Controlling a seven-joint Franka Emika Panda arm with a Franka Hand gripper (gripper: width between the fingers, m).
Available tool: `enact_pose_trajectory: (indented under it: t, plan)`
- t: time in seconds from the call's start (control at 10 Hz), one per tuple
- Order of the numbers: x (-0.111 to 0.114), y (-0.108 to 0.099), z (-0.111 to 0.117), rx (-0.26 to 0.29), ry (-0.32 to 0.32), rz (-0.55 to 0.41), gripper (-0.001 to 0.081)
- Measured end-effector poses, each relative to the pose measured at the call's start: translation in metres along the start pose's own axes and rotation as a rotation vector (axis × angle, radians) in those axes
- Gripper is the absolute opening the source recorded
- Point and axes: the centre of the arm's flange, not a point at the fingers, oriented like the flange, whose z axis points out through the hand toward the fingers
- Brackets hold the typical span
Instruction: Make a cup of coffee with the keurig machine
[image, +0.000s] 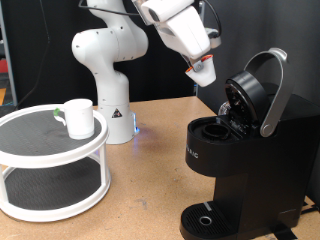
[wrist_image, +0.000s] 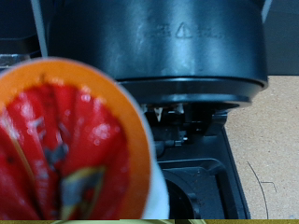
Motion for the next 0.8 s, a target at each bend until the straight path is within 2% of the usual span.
enact_pose_trajectory:
  t: [0.2, 0.8]
  plan:
    - [-0.001, 0.005, 0.011, 0.003, -0.017, -0.007, 0.0080]
    - [-0.001, 0.024, 0.039, -0.044, -0.032, -0.008, 0.0080]
